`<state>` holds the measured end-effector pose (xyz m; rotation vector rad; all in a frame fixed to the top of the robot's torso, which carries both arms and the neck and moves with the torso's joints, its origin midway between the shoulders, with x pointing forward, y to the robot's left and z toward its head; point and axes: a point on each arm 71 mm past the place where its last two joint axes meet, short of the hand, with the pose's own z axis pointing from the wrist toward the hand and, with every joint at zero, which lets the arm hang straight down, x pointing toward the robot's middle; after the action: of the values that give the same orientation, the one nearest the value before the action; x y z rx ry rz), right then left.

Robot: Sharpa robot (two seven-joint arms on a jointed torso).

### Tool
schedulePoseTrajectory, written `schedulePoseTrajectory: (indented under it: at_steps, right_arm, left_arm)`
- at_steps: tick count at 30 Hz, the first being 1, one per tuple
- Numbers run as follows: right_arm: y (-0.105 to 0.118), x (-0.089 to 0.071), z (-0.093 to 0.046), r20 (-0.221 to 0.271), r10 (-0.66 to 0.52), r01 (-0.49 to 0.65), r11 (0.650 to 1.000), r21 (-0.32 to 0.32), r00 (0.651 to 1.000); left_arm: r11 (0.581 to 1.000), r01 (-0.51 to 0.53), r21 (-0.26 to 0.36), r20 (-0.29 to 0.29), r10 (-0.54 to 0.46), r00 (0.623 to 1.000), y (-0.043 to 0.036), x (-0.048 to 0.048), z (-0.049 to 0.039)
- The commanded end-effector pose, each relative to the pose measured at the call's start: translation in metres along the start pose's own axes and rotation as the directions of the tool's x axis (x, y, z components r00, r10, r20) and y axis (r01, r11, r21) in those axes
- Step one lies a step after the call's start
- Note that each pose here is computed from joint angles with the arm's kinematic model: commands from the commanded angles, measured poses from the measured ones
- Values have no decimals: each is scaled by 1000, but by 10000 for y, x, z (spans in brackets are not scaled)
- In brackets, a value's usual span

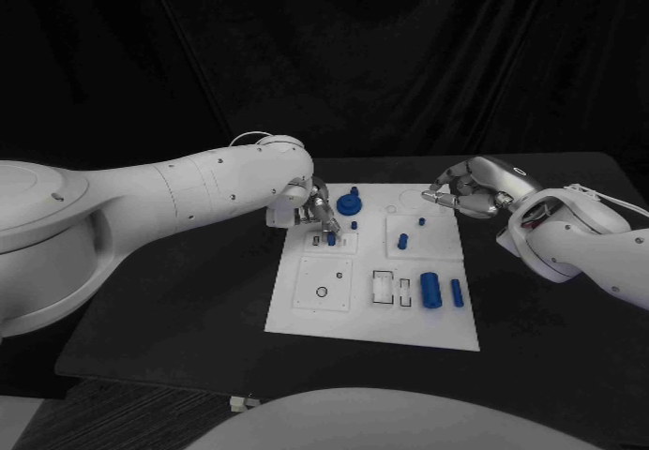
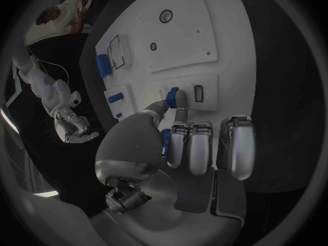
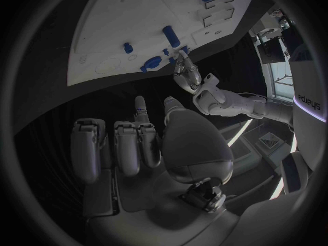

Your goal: Assemble the parts on the task board

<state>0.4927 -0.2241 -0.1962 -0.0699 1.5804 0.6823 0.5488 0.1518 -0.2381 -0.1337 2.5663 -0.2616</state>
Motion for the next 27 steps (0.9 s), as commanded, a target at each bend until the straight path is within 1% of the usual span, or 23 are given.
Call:
schedulePoseTrajectory:
  at_steps: [1,18,27]
  right_arm:
    - [-3,2,-1,11,-1,1,1000,4,1000]
    - [-10,3,-2,12,-1,1,1000,6,1000]
    - [-35,19,-12,9,-1,1,1000,11,1000]
  left_arm:
    - [1000,2,20,2,-2,1000,-6,18,13]
    - [998,32,46,57,-35,998,-8,22,-16]
    - [997,54,60,89,-59,994,27,38,-48]
